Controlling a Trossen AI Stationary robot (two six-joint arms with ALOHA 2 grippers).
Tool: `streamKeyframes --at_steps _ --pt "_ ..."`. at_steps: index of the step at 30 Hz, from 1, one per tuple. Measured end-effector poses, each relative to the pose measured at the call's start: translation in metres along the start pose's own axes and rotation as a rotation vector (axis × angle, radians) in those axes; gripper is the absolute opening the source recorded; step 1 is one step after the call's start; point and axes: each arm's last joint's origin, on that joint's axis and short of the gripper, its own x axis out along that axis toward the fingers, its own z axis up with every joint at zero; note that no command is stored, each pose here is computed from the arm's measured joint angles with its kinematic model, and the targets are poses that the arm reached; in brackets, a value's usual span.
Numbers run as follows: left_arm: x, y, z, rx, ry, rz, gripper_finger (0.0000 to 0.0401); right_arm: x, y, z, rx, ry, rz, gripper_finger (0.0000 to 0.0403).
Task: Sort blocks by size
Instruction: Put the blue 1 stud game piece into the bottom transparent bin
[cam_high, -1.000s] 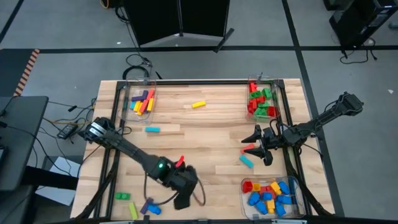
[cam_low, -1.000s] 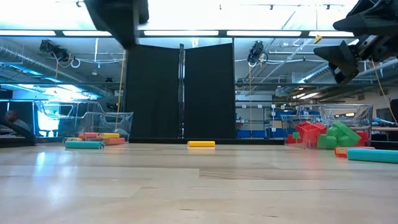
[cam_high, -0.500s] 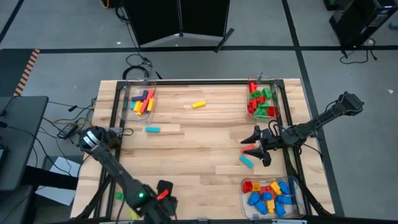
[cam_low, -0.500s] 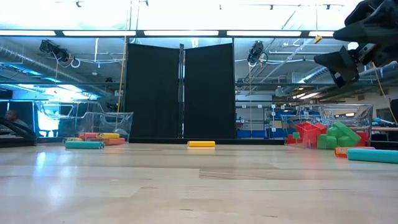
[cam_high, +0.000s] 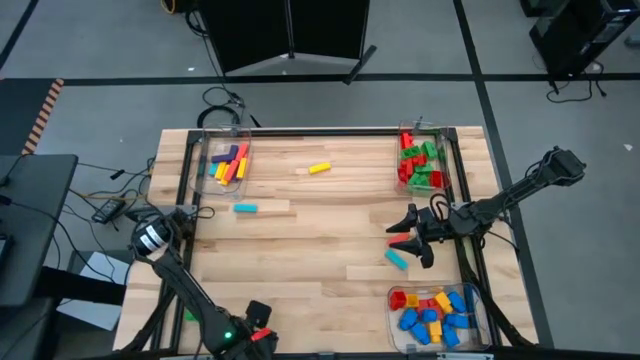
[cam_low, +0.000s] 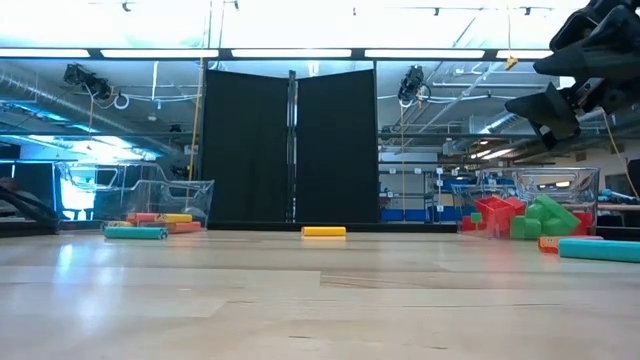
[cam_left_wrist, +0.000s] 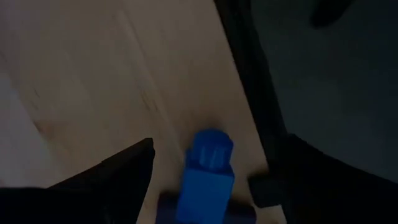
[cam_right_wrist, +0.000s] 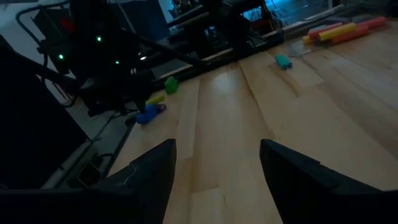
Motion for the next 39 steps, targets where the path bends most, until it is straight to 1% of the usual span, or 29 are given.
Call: streamKeyframes --at_steps 4,9,11,17,21,25,29,32,35,39 --pt "0.005 0.000 -0.004 0.005 0.042 0.014 0.0341 0.000 0.000 0.000 0.002 -0.001 0.001 0.0245" --pt "0.016 -0.003 -0.010 0.018 0.105 -0.007 0.0341 0.000 0.000 0.000 0.002 -0.002 0.001 0.0245" --pt "0.020 -0.002 -0.013 0.005 0.121 -0.017 0.0341 0.000 0.000 0.000 0.004 -0.003 0.001 0.0243" --pt "0.027 0.004 -0.022 -0.013 0.173 0.018 0.0334 0.000 0.000 0.001 0.013 -0.009 0.004 0.0246" --pt "0.028 0.006 -0.022 -0.017 0.181 0.023 0.0299 0.000 0.000 0.001 0.013 -0.010 0.004 0.0245" --pt "0.029 0.006 -0.022 -0.015 0.179 0.020 0.0240 0.000 0.000 0.001 0.012 -0.010 0.004 0.0243" --pt "0.029 0.004 -0.021 -0.044 0.171 -0.009 0.0177 0.000 0.000 0.001 0.011 -0.010 0.004 0.0244" --pt "0.029 0.002 -0.017 -0.067 0.137 -0.033 0.0143 0.000 0.000 0.001 0.010 -0.010 0.004 0.0246" --pt "0.029 0.001 -0.015 -0.117 0.111 -0.040 0.0141 0.000 0.000 0.001 0.010 -0.010 0.004 0.0245" --pt "0.029 0.002 -0.015 -0.205 0.112 -0.026 0.0144 0.000 0.000 0.001 0.010 -0.010 0.004 0.0243"
